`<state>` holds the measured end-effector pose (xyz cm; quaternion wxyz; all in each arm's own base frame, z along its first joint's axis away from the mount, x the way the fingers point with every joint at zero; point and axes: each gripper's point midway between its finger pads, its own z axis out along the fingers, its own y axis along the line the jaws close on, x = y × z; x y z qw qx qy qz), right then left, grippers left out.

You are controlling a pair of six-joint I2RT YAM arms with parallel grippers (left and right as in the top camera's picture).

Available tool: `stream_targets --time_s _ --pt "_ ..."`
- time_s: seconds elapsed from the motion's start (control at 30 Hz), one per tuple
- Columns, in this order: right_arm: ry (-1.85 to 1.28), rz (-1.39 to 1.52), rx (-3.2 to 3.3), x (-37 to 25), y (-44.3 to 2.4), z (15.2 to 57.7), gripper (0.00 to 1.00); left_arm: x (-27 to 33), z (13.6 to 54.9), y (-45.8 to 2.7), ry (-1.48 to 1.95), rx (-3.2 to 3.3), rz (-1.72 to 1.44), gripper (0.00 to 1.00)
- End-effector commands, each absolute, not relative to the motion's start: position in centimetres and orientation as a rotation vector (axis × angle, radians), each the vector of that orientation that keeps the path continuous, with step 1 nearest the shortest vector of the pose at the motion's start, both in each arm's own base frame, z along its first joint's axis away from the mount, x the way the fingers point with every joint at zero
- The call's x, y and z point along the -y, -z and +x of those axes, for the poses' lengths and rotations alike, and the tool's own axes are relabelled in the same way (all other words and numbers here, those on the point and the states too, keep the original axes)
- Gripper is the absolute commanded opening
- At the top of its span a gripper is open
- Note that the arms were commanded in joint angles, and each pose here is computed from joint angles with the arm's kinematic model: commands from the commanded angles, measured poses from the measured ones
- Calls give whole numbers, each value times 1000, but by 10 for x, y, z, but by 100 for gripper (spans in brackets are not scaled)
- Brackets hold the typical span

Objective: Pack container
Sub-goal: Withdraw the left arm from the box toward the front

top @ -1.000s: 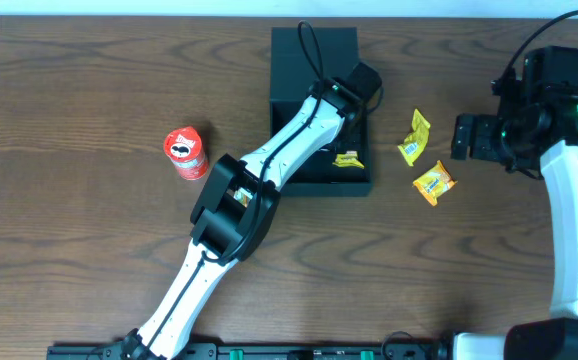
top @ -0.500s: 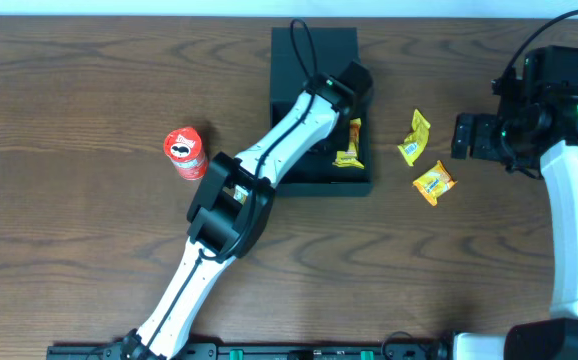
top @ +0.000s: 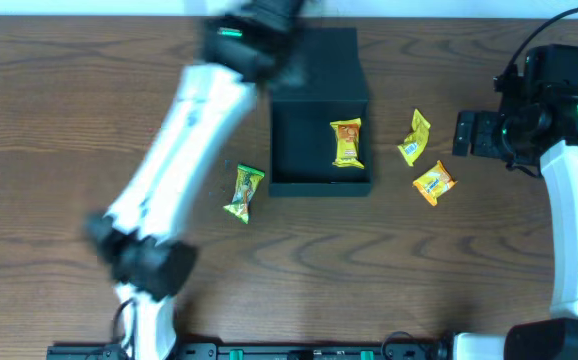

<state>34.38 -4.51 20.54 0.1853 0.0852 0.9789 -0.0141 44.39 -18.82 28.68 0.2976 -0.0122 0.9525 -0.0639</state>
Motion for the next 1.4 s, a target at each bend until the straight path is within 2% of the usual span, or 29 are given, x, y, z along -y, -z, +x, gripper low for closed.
stream_targets --time_s 0.0,0.13,0.43,0.63,0.77,0.9,1.07,1.2,1.27,1.3,1.37 --pt "63 235 -2737 50 -212 347 99 115 440 -324 62 -2468 -90 6" --pt "64 234 -2727 51 -213 349 99 74 418 -344 1 -2466 -102 6" --pt "73 198 -2675 52 -219 361 99 52 346 -386 -109 -2440 -36 6" --pt "90 140 -2632 53 -224 371 96 19 255 -435 -100 -2318 -102 12" --pt "83 139 -2632 52 -224 371 94 -4 192 -446 -74 -2252 -209 16" --pt "42 130 -2638 47 -226 367 95 -16 152 -420 -59 -2247 -250 18" --pt "41 125 -2619 45 -235 361 97 -22 123 -357 -24 -2283 -334 20" --pt "40 126 -2617 44 -238 357 99 -21 113 -298 42 -2271 -401 31" --pt "34 124 -2616 44 -238 357 99 -7 122 -277 150 -2235 -391 47" --pt "30 123 -2617 43 -238 357 99 -1 128 -265 192 -2226 -397 51" --pt "24 122 -2629 42 -237 355 99 2 138 -224 223 -2249 -496 53"
